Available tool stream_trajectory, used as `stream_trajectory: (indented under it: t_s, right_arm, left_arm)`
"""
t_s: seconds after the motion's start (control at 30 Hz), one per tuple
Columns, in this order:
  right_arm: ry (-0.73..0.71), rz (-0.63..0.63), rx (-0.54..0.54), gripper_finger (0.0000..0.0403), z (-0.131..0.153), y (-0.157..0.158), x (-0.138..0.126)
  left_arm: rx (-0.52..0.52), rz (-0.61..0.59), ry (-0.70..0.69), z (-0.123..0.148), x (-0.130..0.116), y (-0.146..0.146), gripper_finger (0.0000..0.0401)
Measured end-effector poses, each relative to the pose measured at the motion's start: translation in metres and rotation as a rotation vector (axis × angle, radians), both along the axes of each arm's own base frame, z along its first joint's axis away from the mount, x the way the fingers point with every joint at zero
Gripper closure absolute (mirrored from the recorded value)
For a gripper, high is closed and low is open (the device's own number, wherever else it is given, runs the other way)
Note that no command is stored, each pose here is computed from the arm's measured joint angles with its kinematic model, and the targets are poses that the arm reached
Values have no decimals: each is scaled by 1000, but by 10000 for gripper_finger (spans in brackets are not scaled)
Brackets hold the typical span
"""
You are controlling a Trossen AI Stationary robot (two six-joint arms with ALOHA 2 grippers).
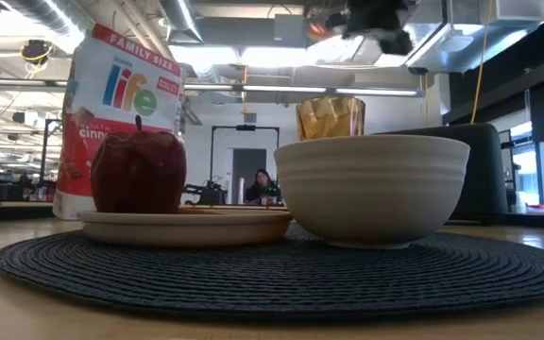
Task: Arrange a breakfast setting
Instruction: Put the blue spoon on the black mat
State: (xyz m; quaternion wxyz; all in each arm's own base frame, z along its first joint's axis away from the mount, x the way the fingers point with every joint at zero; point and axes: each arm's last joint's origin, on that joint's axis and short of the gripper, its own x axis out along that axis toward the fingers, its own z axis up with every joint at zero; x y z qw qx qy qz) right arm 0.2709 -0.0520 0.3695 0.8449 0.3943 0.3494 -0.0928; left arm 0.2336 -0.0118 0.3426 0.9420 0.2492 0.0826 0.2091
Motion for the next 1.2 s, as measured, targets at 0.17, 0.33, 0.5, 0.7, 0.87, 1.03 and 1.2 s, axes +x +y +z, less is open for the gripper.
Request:
stream_trajectory:
  t_s: [0.17,0.33,0.5,0.7,0.87,1.03,1.2]
  right_arm:
    - [-107,-141,120,403,-55,26,-38]
    - [-143,-245,208,403,-102,58,-70]
    - [-131,-300,210,403,-123,80,-88]
    - [-1,-386,245,403,-171,93,-99]
    - [-45,-428,367,403,-209,97,-101]
    - [-59,-444,372,403,-222,97,-95]
    - [-22,-445,384,403,-236,101,-86]
  left_arm:
    - [-146,6,-54,3,-9,0,285]
    - [-204,4,-17,-3,-12,-2,285]
    - [-219,2,-6,-6,-9,-4,285]
    - [-250,10,15,-11,-6,-4,285]
    - [-295,23,42,-19,-1,-5,285]
    - [-293,27,69,-24,3,-5,285]
    - [-288,27,94,-29,8,-6,285]
